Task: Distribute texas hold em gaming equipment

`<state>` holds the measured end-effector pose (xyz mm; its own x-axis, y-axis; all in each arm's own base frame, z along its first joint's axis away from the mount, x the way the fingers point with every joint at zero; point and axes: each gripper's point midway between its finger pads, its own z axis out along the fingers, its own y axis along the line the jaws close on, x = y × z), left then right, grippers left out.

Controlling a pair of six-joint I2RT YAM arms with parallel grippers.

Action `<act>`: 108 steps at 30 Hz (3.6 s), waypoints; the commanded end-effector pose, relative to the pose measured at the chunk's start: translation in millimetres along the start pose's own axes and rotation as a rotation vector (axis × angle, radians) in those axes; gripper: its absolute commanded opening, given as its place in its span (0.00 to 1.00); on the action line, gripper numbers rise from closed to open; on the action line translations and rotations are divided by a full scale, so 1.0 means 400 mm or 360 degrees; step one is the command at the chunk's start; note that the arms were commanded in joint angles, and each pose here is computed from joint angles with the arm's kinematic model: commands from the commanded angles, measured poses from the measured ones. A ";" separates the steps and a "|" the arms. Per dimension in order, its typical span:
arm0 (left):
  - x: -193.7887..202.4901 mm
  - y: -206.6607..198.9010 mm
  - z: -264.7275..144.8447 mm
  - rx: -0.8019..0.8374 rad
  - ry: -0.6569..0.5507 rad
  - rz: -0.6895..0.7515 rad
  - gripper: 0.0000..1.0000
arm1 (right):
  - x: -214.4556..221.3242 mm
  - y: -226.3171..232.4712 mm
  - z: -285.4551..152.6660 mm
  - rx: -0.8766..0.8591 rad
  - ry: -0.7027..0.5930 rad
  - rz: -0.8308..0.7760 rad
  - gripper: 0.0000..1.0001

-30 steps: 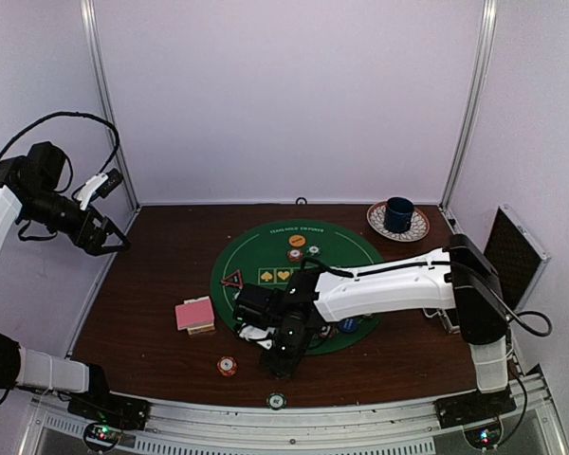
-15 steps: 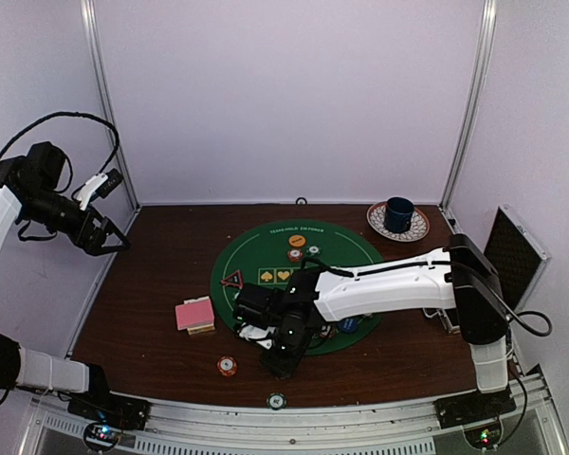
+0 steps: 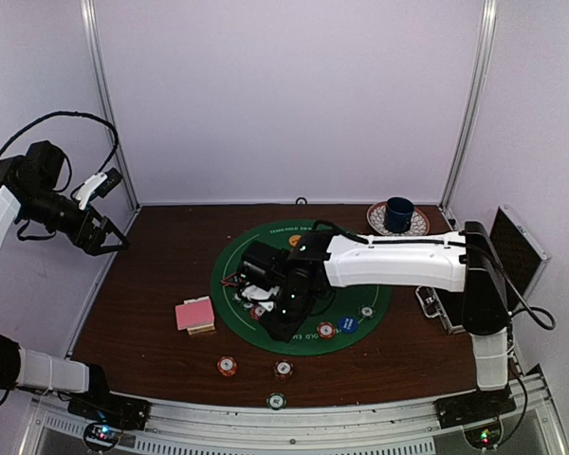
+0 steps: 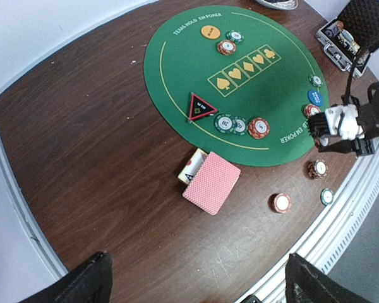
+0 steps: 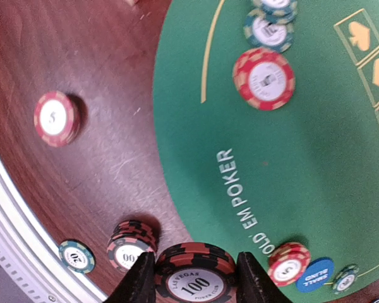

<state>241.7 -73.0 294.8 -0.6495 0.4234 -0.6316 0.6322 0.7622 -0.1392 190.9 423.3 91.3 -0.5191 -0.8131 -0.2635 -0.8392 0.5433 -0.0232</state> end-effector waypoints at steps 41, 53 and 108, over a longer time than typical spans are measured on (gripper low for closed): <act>-0.012 -0.006 -0.015 -0.0017 -0.0051 0.0037 0.97 | -0.333 -0.324 0.204 0.0156 -0.0335 0.0473 0.64; -0.016 0.000 -0.020 -0.0051 -0.0065 0.0029 0.97 | -0.329 -0.293 -0.027 0.0160 -0.0473 0.0408 0.67; 0.002 -0.021 -0.017 0.0008 -0.0042 -0.0006 0.98 | 0.094 0.091 0.137 -0.0083 0.0082 -0.0018 0.61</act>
<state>233.0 -73.4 299.1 -0.6372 0.4191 -0.6468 0.6303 0.7663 -0.1244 151.7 428.1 39.6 -0.5213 -0.8189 -0.2400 -0.8466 0.5317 0.0246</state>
